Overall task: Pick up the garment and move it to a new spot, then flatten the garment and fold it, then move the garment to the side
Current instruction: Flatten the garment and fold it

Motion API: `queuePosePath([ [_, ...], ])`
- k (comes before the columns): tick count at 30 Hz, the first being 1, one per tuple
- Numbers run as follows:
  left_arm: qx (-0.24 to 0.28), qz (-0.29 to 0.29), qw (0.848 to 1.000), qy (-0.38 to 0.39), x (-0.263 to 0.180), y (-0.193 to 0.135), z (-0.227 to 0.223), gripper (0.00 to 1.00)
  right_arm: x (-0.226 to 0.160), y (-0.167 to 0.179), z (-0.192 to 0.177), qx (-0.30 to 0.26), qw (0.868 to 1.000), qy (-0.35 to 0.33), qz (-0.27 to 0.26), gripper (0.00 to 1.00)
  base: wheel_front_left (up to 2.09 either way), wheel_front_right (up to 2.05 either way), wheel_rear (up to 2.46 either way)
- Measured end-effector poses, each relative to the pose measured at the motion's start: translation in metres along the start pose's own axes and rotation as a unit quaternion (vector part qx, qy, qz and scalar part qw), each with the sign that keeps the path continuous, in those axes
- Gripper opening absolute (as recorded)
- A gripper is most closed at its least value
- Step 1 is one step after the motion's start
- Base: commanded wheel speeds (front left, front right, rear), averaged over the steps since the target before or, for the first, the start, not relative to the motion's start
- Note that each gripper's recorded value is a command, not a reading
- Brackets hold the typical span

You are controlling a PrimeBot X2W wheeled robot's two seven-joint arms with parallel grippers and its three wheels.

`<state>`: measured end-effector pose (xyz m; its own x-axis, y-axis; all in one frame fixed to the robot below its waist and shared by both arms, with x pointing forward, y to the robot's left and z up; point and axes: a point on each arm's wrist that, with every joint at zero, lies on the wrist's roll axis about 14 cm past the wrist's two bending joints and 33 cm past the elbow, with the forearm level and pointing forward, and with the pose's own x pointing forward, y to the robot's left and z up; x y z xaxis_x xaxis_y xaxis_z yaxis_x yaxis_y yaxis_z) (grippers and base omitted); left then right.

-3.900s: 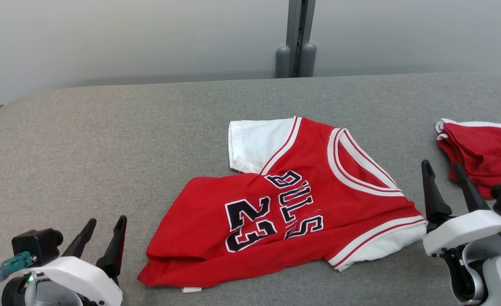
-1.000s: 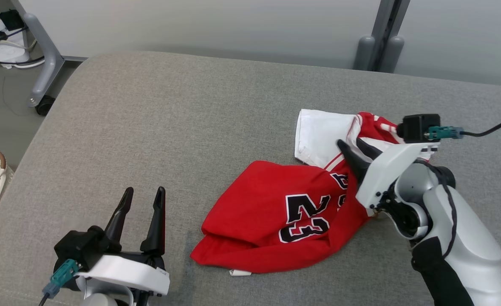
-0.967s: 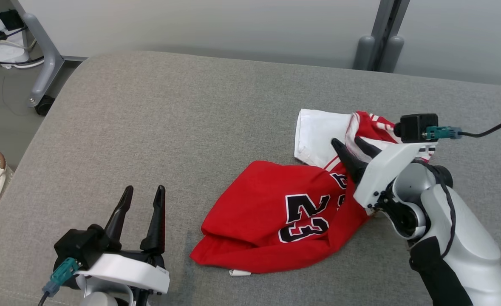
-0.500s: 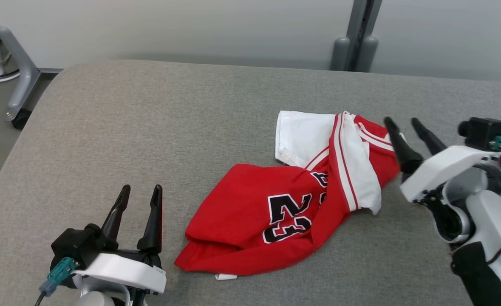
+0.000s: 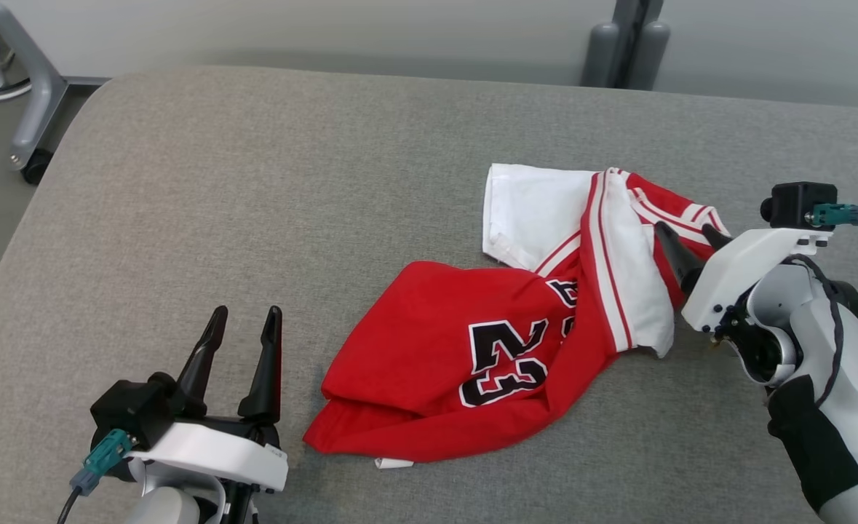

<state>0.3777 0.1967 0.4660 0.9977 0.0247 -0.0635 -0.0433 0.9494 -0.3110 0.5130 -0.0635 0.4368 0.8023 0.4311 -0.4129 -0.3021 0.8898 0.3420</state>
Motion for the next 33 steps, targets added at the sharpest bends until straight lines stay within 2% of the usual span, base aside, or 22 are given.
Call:
queuePosePath([
  [5,-0.004,0.014,1.000,-0.004,-0.001,0.007,0.001,1.00,0.011,0.012,-0.027,0.000,0.997,0.072,0.012,1.00,0.00,0.00,0.00],
  [13,-0.002,0.025,1.000,-0.005,-0.004,0.015,0.002,1.00,0.018,0.010,-0.032,0.001,0.996,0.084,0.005,1.00,0.00,0.00,0.00],
  [14,-0.002,0.025,1.000,-0.004,-0.005,0.015,0.001,1.00,0.019,0.010,-0.031,0.001,0.997,0.083,0.004,0.82,0.00,0.00,0.00],
  [15,-0.002,0.026,1.000,-0.003,-0.005,0.016,0.001,1.00,0.020,0.011,-0.031,0.001,0.997,0.083,0.005,0.50,0.00,0.00,0.00],
  [16,-0.001,0.027,1.000,-0.003,-0.005,0.017,0.000,1.00,0.021,0.011,-0.031,0.001,0.996,0.084,0.005,0.44,0.00,0.00,0.00],
  [20,-0.001,0.030,1.000,0.001,-0.006,0.019,-0.002,1.00,0.024,0.013,-0.036,0.001,0.996,0.090,0.006,0.34,0.00,0.00,0.00],
  [21,-0.001,0.031,1.000,0.001,-0.006,0.020,-0.003,1.00,0.025,0.014,-0.035,0.003,0.996,0.090,0.007,0.21,0.00,0.00,0.00],
  [22,-0.001,0.032,0.999,0.002,-0.006,0.021,-0.003,1.00,0.026,0.015,-0.034,0.003,0.996,0.088,0.008,0.21,0.00,0.00,0.00],
  [23,0.000,0.033,0.999,0.002,-0.006,0.021,-0.003,1.00,0.027,0.016,-0.034,0.003,0.996,0.088,0.009,0.04,0.00,0.00,0.00],
  [24,0.001,0.034,0.999,0.003,-0.006,0.022,-0.003,1.00,0.027,0.017,-0.035,0.003,0.996,0.089,0.009,0.00,0.00,0.00,0.00],
  [33,0.002,0.031,0.999,-0.007,-0.009,0.021,0.003,1.00,0.020,0.020,-0.008,-0.004,1.000,0.025,0.010,0.00,0.00,0.00,0.00],
])
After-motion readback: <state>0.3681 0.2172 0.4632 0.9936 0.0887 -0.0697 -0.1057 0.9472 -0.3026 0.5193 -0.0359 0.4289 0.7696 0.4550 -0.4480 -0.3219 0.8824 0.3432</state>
